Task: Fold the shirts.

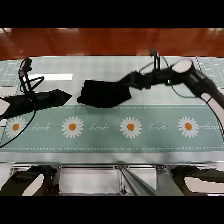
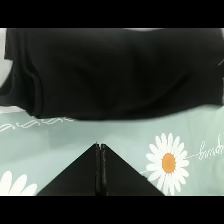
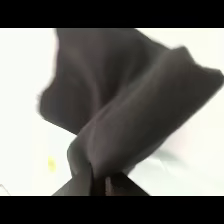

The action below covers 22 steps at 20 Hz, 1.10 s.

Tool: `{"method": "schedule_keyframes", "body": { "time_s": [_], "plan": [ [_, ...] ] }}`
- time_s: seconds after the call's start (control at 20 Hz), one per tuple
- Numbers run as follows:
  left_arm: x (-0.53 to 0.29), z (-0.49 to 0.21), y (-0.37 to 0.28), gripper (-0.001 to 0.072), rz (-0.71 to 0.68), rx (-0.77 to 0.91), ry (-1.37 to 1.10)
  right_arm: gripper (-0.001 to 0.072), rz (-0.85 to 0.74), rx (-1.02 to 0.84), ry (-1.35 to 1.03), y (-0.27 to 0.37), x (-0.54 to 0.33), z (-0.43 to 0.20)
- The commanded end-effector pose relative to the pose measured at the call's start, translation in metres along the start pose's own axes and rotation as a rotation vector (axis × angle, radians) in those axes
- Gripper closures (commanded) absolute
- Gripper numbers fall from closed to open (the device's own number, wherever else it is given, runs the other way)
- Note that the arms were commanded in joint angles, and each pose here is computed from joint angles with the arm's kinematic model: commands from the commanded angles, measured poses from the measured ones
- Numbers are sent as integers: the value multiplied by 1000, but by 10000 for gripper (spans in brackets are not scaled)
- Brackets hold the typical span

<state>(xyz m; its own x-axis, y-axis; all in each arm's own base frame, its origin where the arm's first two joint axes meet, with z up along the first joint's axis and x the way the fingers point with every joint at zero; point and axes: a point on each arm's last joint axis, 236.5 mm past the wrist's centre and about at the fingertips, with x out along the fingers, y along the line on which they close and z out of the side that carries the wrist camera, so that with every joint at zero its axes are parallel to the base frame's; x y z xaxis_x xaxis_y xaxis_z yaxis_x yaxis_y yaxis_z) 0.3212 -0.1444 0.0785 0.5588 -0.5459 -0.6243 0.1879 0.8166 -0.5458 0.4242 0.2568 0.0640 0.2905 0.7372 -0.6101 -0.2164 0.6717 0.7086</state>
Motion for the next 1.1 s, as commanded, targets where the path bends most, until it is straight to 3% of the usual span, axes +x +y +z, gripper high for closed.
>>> {"method": "schedule_keyframes", "body": {
  "time_s": [0.0, 0.25, 0.5, 0.8, 1.05],
  "plan": [
    [1, 3, 1, 681, 4, 0, -12, 685, -109, -172, -94, 49, -50, 62],
    [1, 2, 1, 681, 3, -1, -9, 685, -278, -184, -130, 32, -145, 95],
    [-2, 5, 3, 680, 8, -4, -19, 685, -401, -29, -204, -27, -256, 94],
    [-17, 24, 29, 680, 61, -58, -89, 686, -571, 204, -367, -84, -398, 50],
    [-25, 36, 42, 680, 88, -82, -127, 687, -656, 422, -405, -116, -465, -9]
  ]
}}
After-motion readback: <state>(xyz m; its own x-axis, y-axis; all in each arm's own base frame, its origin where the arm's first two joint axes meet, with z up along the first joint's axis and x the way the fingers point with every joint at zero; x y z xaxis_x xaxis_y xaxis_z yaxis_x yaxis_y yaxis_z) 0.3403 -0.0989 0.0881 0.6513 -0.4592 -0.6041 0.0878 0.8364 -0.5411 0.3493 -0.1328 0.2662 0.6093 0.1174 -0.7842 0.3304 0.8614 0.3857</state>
